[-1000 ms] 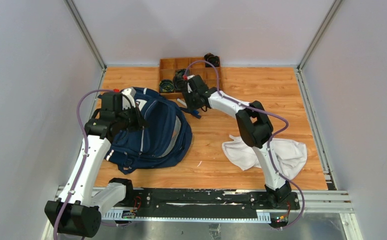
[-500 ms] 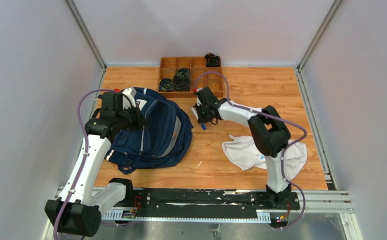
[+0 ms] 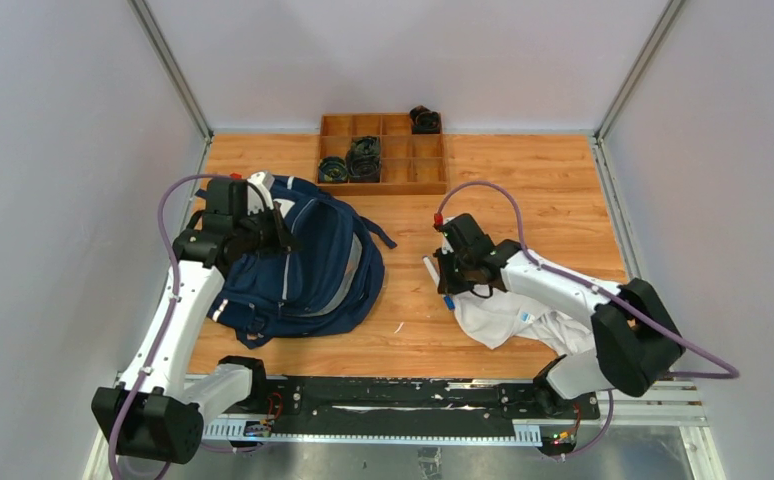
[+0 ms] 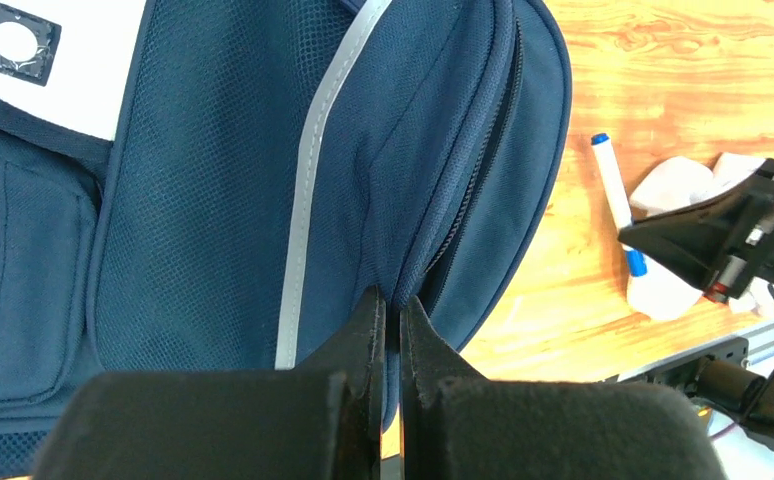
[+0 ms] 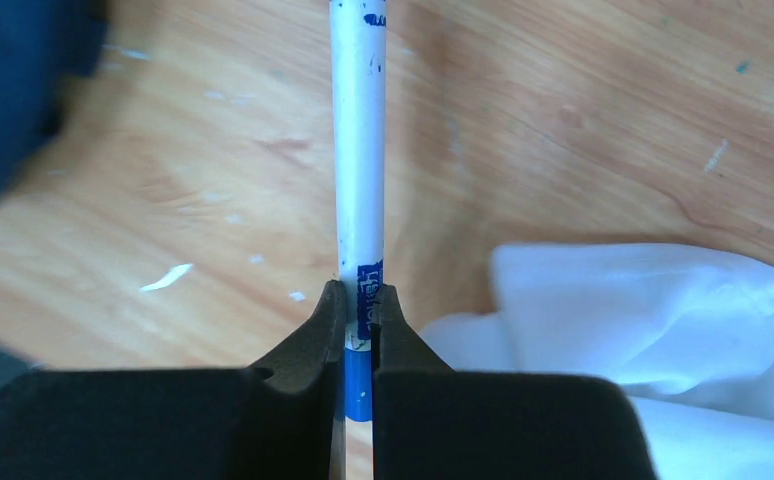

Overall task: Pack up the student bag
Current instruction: Pick up the stationery from the center of the board, then place the stationery in the student bag.

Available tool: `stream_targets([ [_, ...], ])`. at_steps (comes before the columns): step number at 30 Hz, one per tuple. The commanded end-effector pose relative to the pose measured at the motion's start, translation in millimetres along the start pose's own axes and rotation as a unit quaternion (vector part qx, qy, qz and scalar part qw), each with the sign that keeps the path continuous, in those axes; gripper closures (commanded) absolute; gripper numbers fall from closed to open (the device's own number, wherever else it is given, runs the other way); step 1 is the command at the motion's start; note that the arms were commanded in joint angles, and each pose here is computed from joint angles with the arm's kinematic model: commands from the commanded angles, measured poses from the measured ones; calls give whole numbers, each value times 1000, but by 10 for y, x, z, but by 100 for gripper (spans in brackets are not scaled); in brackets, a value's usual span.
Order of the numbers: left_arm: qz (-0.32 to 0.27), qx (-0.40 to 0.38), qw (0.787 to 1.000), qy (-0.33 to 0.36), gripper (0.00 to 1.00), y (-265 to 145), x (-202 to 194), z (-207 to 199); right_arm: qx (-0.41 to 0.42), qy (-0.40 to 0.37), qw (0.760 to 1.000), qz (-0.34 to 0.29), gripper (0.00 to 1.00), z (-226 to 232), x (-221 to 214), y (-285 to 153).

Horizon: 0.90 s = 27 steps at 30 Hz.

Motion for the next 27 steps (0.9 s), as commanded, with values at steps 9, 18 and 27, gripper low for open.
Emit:
stream_targets([
  [9,-47,-38,998,-4,100,-120,155,-144,284,23,950,-131,100,1381,1031,-689],
  [18,-48,-56,997,-9,100,-136,98,-178,333,49,930,-145,100,2041,1451,-456],
  [27,-50,-79,995,-27,100,-41,88,-208,324,78,935,-122,76,2299,1698,-7],
])
Point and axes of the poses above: each gripper's point midway between its finger pads, its own y axis out along the fingers, its own z axis along the line the jaws close on, x = y × z, the point moved 5 cm from there along -y, back along the fingers, and after that the axes turned 1 degree about y, right-handed, at the moved point
